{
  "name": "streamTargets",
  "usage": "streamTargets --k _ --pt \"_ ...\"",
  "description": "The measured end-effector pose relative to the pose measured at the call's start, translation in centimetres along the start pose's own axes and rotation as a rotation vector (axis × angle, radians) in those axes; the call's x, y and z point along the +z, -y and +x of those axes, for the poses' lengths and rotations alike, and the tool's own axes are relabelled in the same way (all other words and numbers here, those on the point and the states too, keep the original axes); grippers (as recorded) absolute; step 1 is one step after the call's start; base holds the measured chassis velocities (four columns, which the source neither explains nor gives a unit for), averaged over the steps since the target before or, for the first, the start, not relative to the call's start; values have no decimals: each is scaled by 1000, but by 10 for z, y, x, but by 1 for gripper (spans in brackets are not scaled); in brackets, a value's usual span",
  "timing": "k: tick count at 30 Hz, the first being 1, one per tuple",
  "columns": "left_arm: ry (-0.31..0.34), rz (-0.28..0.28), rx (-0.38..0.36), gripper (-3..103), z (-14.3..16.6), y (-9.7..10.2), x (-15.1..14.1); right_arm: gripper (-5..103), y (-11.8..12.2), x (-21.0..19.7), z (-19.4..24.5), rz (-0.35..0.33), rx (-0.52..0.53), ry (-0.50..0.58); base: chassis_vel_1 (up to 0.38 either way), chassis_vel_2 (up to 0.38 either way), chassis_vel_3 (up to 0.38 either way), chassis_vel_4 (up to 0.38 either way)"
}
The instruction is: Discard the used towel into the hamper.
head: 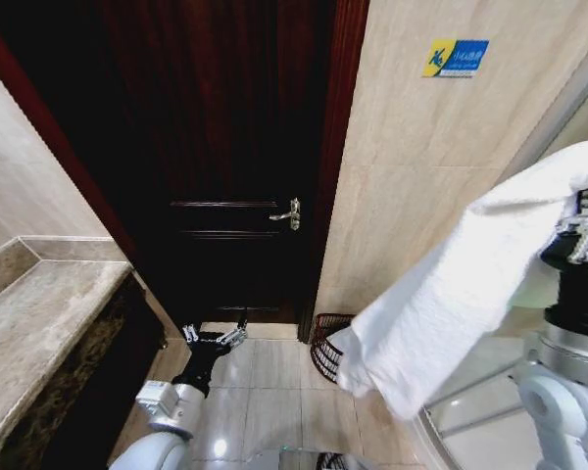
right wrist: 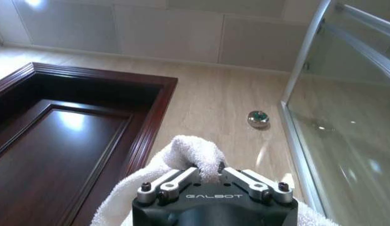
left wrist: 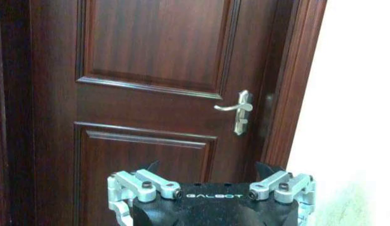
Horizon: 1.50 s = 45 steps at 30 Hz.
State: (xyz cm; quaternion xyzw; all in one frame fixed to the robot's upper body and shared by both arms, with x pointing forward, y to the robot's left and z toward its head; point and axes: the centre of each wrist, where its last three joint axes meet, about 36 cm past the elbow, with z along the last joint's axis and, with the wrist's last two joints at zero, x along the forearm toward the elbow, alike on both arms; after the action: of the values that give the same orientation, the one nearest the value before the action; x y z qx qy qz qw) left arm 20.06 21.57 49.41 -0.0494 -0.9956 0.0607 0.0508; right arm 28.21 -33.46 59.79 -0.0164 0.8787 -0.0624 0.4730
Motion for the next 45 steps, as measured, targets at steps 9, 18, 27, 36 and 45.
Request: streamTargets --k 9,18,27,36,45 --pt "0 0 0 100 0 0 0 2 1 3 1 -3 -6 -12 -5 38 6 -35" --pt "0 0 0 100 0 0 0 2 1 6 3 -5 -4 -20 -75 84 74 -78" --pt "0 0 0 100 0 0 0 2 -10 1 7 -30 35 -57 -69 64 58 -69" --pt "0 0 0 100 0 0 0 2 -8 40 21 -45 30 -101 0 0 0 0" --pt "0 0 0 100 0 0 0 2 -19 121 49 -96 5 -206 0 0 0 0"
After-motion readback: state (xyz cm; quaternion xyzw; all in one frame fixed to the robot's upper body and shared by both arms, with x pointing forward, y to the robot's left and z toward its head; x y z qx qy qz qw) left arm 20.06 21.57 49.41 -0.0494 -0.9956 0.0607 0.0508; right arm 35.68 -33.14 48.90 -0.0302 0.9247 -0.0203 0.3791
